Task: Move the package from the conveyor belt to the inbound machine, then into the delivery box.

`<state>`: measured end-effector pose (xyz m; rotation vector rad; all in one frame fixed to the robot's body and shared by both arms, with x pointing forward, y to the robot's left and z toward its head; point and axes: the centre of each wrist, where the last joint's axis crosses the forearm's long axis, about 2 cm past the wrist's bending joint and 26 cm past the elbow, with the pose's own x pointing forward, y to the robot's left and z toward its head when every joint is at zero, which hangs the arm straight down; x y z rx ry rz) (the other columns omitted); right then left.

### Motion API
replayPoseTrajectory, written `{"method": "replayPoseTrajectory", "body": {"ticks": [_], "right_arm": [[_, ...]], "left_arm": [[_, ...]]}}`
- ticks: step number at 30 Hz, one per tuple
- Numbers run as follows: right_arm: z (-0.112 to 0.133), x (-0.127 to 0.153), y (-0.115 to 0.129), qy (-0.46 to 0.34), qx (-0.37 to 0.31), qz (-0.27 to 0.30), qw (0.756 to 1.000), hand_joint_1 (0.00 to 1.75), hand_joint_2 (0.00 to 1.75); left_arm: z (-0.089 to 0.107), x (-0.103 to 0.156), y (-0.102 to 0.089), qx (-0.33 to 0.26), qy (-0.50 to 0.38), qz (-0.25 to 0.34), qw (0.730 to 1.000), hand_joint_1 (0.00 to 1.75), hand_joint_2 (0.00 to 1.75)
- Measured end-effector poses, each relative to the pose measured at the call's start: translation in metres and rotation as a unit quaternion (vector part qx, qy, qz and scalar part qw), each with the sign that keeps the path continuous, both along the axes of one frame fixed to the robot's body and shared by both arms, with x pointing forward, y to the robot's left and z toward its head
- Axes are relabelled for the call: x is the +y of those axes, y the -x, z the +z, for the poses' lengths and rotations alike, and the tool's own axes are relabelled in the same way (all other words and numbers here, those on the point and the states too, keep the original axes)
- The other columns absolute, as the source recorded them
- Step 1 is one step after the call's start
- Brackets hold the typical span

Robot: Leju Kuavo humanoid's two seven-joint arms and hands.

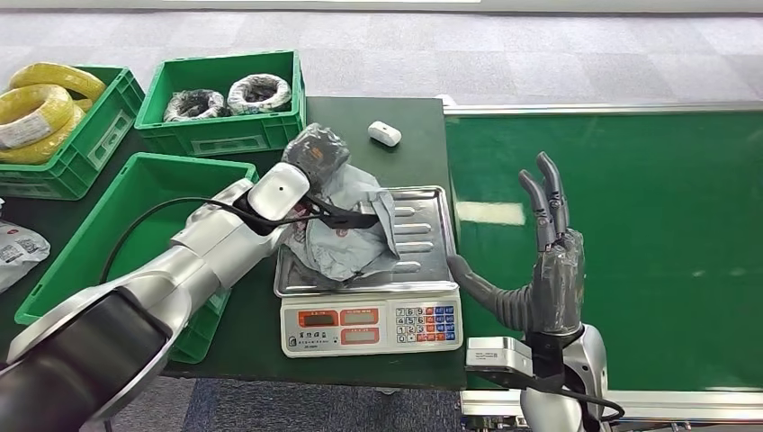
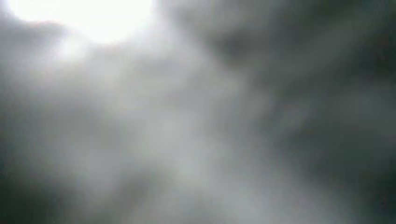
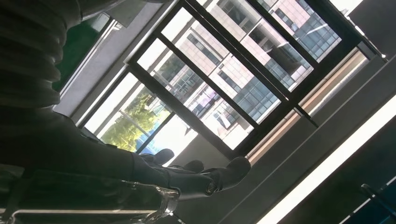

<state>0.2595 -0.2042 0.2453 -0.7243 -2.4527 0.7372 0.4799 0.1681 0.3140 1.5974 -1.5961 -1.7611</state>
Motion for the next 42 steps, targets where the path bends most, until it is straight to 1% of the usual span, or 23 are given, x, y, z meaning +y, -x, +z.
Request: {"method": "replayPoseTrajectory", "body": {"ticks": [3, 6, 8, 11, 13, 16, 18, 21, 22, 24, 25, 26, 28, 30, 33, 42], "right_arm": [[-0.001, 0.003, 0.0, 0.008, 0.013, 0.009, 1.0, 0.0, 1.75], [-0.003, 0.008, -0.001, 0.014, 0.03, 0.019, 0.999, 0.0, 1.75], [-0.005, 0.012, -0.001, 0.017, 0.04, 0.026, 0.999, 0.0, 1.75], [-0.007, 0.018, -0.004, 0.02, 0.053, 0.035, 0.998, 0.0, 1.75], [-0.01, 0.021, -0.006, 0.022, 0.061, 0.039, 0.997, 0.0, 1.75], [-0.014, 0.024, -0.009, 0.023, 0.072, 0.042, 0.996, 0.0, 1.75], [-0.017, 0.027, -0.011, 0.025, 0.079, 0.045, 0.996, 0.0, 1.75], [-0.021, 0.03, -0.012, 0.028, 0.086, 0.049, 0.995, 0.0, 1.75], [-0.022, 0.03, -0.013, 0.029, 0.088, 0.05, 0.994, 0.0, 1.75], [-0.022, 0.031, -0.014, 0.03, 0.09, 0.052, 0.994, 0.0, 1.75], [-0.023, 0.032, -0.015, 0.03, 0.091, 0.052, 0.994, 0.0, 1.75], [-0.023, 0.032, -0.016, 0.03, 0.092, 0.052, 0.994, 0.0, 1.75], [-0.025, 0.032, -0.016, 0.031, 0.095, 0.053, 0.994, 0.0, 1.75], [-0.026, 0.033, -0.018, 0.033, 0.097, 0.053, 0.993, 0.0, 1.75], [-0.027, 0.033, -0.02, 0.034, 0.1, 0.053, 0.993, 0.0, 1.75], [-0.031, 0.034, -0.022, 0.037, 0.11, 0.051, 0.992, 0.0, 1.75]], "left_arm": [[0.032, 0.023, -0.008, -0.031, 0.029, 0.053, 0.998, 1.62, 1.75], [0.067, 0.055, -0.017, -0.058, 0.051, 0.109, 0.991, 1.62, 1.75], [0.085, 0.077, -0.021, -0.074, 0.072, 0.149, 0.983, 1.62, 1.75], [0.102, 0.115, -0.026, -0.088, 0.096, 0.222, 0.966, 1.63, 1.75], [0.104, 0.143, -0.028, -0.089, 0.107, 0.273, 0.952, 1.64, 1.75], [0.096, 0.183, -0.028, -0.079, 0.12, 0.344, 0.928, 1.66, 1.75], [0.082, 0.207, -0.026, -0.066, 0.124, 0.385, 0.912, 1.67, 1.75], [0.056, 0.234, -0.021, -0.037, 0.121, 0.434, 0.892, 1.66, 1.75], [0.049, 0.242, -0.019, -0.026, 0.119, 0.448, 0.886, 1.62, 1.75], [0.034, 0.255, -0.015, -0.004, 0.114, 0.472, 0.874, 1.03, 1.75], [0.027, 0.26, -0.013, 0.007, 0.113, 0.481, 0.869, 0.61, 1.75], [0.02, 0.264, -0.011, 0.018, 0.112, 0.489, 0.865, 0.24, 1.75], [0.008, 0.269, -0.008, 0.037, 0.111, 0.499, 0.859, 0.0, 1.75], [-0.002, 0.272, -0.005, 0.053, 0.114, 0.502, 0.855, 0.0, 1.75], [-0.01, 0.273, -0.004, 0.066, 0.122, 0.499, 0.856, 0.0, 1.75], [-0.013, 0.263, -0.006, 0.067, 0.148, 0.476, 0.864, 0.0, 1.75]]}}
